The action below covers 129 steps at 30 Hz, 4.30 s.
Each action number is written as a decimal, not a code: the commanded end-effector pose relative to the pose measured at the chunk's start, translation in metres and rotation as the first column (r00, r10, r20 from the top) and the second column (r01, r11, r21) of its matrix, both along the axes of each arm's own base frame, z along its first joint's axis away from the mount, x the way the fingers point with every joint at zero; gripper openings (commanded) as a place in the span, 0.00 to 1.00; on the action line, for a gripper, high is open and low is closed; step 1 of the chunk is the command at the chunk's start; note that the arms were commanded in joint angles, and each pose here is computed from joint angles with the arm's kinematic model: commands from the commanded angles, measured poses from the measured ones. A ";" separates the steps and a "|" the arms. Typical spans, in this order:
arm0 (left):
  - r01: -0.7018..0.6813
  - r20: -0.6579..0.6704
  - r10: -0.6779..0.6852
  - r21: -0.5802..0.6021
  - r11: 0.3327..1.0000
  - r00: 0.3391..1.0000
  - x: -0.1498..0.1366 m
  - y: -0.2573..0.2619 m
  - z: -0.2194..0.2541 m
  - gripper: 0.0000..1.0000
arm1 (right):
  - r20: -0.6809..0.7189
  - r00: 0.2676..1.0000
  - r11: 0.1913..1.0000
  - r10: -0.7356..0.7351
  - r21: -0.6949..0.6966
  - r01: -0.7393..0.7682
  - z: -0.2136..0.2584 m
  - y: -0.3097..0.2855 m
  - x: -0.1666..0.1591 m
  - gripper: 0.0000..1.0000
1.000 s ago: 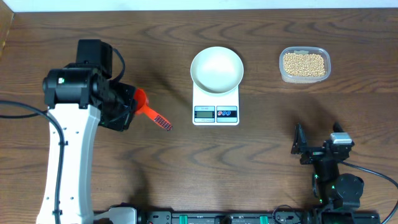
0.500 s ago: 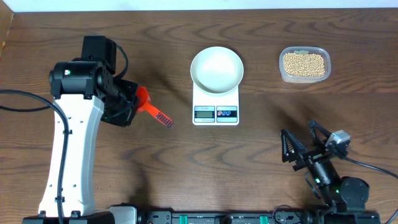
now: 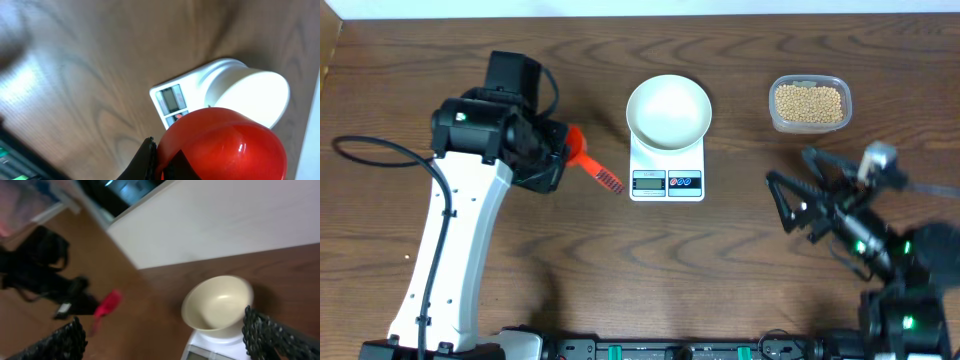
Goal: Scoop item into bowl and weigh 50g on scale
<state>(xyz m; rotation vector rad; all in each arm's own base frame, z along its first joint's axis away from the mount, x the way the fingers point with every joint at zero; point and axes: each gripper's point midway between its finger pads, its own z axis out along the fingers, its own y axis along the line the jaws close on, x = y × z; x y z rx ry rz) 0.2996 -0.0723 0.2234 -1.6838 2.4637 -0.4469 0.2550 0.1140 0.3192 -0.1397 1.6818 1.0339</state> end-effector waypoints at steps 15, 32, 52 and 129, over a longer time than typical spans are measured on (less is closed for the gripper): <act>-0.079 0.044 0.083 -0.079 0.994 0.996 0.012 -0.043 0.004 0.07 | -0.377 0.825 0.907 0.420 0.162 -0.388 -0.051 0.087 0.026 0.99; -0.105 -0.040 0.103 -0.049 0.993 0.994 0.000 -0.087 -0.020 0.07 | -0.534 0.761 0.929 0.369 0.232 -0.288 -0.082 0.090 0.044 0.93; -0.161 -0.078 0.154 -0.092 0.983 0.985 0.004 -0.103 -0.028 0.07 | -0.582 0.705 0.914 0.405 0.274 -0.299 -0.080 0.126 0.028 0.44; -0.102 -0.116 0.092 -0.089 0.991 0.989 -0.008 -0.105 -0.030 0.88 | -0.587 0.781 0.977 0.214 0.123 -0.175 -0.102 0.139 0.039 0.01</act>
